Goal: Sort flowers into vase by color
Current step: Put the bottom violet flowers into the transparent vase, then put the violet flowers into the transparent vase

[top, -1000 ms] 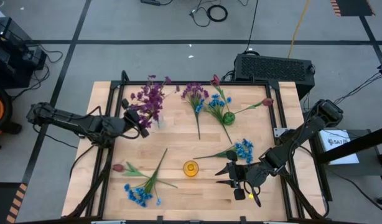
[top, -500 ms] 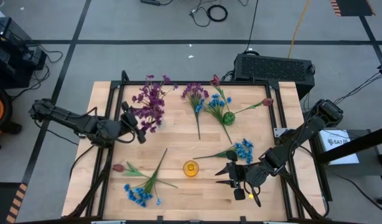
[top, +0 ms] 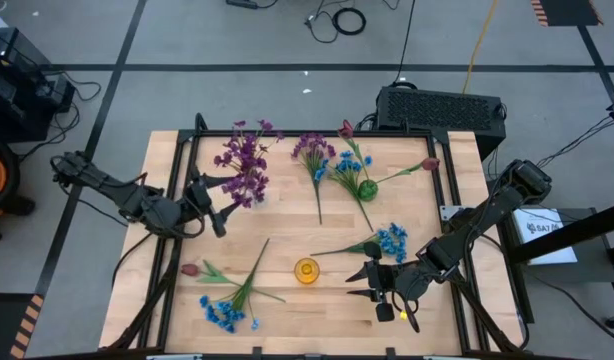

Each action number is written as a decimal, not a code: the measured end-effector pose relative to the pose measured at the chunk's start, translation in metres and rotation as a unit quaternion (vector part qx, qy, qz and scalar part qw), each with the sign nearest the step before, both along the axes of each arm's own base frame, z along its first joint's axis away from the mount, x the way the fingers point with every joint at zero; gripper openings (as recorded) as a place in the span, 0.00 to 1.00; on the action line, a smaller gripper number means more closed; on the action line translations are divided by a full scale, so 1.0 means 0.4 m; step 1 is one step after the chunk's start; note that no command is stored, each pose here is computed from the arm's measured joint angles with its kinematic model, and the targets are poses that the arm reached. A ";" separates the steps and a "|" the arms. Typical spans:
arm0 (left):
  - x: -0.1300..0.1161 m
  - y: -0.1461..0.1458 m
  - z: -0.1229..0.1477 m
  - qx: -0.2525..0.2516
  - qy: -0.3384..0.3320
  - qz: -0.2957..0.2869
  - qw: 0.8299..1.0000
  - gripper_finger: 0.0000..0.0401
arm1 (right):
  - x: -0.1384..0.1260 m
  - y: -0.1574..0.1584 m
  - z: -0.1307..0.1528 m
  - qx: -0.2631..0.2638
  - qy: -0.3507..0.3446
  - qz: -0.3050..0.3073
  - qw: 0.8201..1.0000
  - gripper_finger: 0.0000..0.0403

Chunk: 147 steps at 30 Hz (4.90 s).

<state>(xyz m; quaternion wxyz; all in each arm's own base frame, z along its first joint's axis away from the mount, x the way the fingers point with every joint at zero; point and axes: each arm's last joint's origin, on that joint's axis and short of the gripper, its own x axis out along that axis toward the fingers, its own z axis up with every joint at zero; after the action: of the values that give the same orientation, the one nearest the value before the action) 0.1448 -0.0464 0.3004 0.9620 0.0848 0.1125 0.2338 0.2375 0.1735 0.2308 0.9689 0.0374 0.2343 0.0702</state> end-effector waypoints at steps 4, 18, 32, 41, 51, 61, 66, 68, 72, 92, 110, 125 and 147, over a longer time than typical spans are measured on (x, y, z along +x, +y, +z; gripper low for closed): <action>-0.012 -0.009 0.007 0.007 0.002 0.011 1.000 0.74 | 0.000 0.000 0.000 0.000 0.000 0.000 1.000 0.30; -0.072 -0.025 0.034 -0.009 -0.038 -0.015 0.999 0.74 | 0.054 -0.070 -0.013 0.026 -0.076 -0.270 0.959 0.30; -0.103 -0.049 0.049 -0.063 -0.074 -0.079 0.992 0.74 | 0.214 -0.291 -0.225 0.097 -0.007 -0.452 0.887 0.34; -0.114 -0.073 0.045 -0.095 -0.074 -0.127 0.985 0.74 | 0.240 -0.391 -0.284 0.109 0.040 -0.460 0.880 0.35; -0.099 -0.093 0.033 -0.097 -0.063 -0.127 0.985 0.74 | 0.244 -0.406 -0.278 0.114 0.027 -0.469 0.875 0.35; -0.091 -0.102 0.026 -0.102 -0.059 -0.124 0.985 0.74 | 0.275 -0.402 -0.331 0.121 0.018 -0.472 0.873 0.35; -0.090 -0.104 0.025 -0.101 -0.058 -0.124 0.985 0.74 | 0.312 -0.403 -0.366 0.094 0.037 -0.471 0.876 0.35; -0.090 -0.104 0.025 -0.100 -0.058 -0.124 0.985 0.74 | 0.322 -0.406 -0.368 0.076 0.042 -0.476 0.875 0.35; -0.090 -0.104 0.024 -0.099 -0.056 -0.124 0.986 0.74 | 0.333 -0.407 -0.365 0.030 0.079 -0.478 0.874 0.35; -0.088 -0.106 0.021 -0.107 -0.054 -0.125 0.985 0.74 | 0.312 -0.385 -0.373 -0.035 0.152 -0.463 0.873 0.02; -0.089 -0.106 0.016 -0.103 -0.043 -0.134 0.985 0.74 | 0.268 -0.336 -0.217 -0.060 0.110 -0.456 0.881 0.00; -0.087 -0.109 0.024 -0.116 -0.058 -0.135 0.982 0.74 | 0.125 -0.257 0.026 -0.072 -0.009 -0.485 0.872 0.00; -0.015 -0.184 0.101 -0.059 -0.177 -0.173 0.967 0.74 | 0.018 -0.113 0.238 -0.036 -0.179 -0.376 0.909 0.00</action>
<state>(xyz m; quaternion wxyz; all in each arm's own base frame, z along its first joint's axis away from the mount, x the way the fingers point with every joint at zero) 0.1389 -0.1202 0.3409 0.9957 0.0035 -0.0628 0.0686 0.2446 0.1285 0.3258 0.9499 0.0751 0.0283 -0.3021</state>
